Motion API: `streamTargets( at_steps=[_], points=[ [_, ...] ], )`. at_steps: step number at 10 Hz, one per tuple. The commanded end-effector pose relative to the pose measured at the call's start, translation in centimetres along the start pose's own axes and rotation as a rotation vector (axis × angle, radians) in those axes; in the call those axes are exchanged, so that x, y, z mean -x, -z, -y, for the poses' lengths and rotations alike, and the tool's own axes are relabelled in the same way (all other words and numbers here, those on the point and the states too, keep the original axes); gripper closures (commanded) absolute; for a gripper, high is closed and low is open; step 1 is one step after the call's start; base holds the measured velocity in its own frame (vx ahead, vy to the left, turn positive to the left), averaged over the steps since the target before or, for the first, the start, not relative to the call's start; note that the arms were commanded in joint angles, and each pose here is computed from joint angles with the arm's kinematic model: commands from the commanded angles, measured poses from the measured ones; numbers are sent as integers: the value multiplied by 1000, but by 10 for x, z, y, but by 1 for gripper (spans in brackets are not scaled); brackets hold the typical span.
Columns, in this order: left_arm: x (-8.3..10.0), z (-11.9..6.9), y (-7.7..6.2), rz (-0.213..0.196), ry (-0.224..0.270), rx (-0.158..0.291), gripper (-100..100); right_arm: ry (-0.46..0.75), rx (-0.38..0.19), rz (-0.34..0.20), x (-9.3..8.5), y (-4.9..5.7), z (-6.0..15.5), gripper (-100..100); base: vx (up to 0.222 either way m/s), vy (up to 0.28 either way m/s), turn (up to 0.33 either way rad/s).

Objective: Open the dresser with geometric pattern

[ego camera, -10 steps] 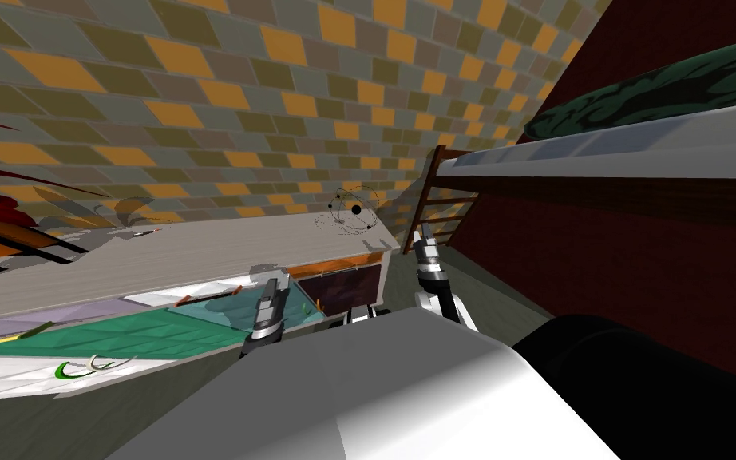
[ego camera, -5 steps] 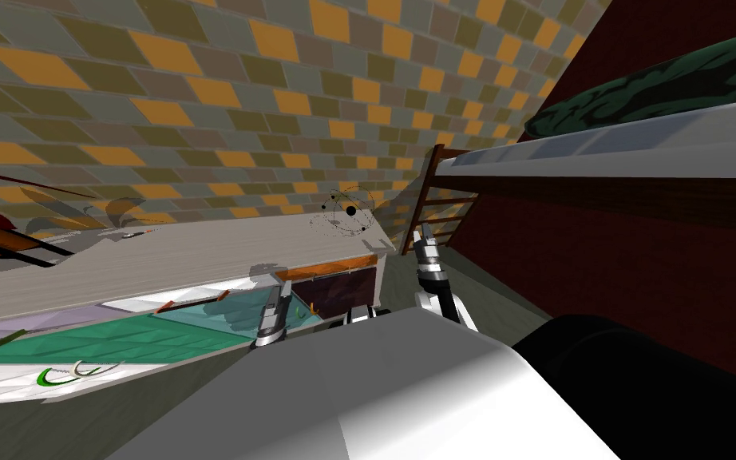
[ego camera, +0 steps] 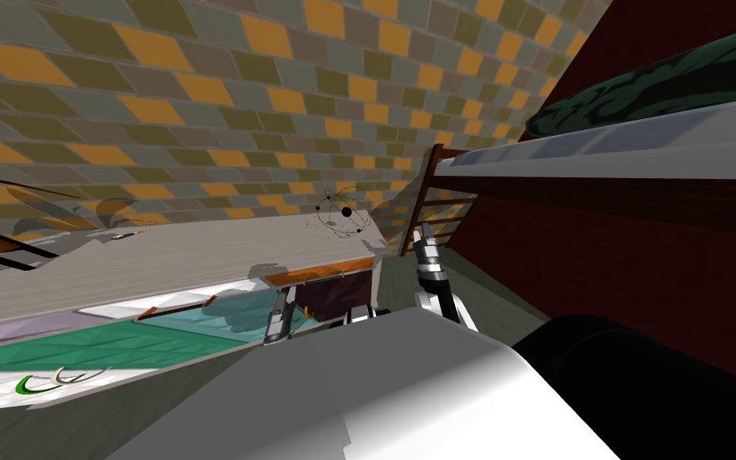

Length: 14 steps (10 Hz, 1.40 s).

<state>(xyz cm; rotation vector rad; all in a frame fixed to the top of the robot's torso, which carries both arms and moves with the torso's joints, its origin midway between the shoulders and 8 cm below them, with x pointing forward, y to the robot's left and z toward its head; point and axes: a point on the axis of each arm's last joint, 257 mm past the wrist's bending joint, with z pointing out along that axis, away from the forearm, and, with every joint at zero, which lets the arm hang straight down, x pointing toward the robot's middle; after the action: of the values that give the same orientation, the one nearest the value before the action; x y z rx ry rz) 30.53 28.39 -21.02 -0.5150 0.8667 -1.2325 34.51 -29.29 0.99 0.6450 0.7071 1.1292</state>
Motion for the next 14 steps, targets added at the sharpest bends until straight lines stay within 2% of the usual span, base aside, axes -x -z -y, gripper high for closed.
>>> streamTargets(
  at_steps=[1,5,8,9,14],
  points=[
    [-6,-6,11,7,8,15,-100,0,0,0,0,0,0,0,19,-46,4],
    [-24,-11,27,46,40,36,-100,0,0,0,0,0,0,0,13,-46,7],
    [-40,-11,32,94,76,46,-100,0,0,0,0,0,0,0,5,-24,19],
    [-37,-11,32,82,67,44,-100,0,0,0,0,0,0,0,-1,-11,0],
    [-29,-19,-1,80,70,43,-100,0,0,0,0,0,0,0,-23,-15,8]
  ],
)
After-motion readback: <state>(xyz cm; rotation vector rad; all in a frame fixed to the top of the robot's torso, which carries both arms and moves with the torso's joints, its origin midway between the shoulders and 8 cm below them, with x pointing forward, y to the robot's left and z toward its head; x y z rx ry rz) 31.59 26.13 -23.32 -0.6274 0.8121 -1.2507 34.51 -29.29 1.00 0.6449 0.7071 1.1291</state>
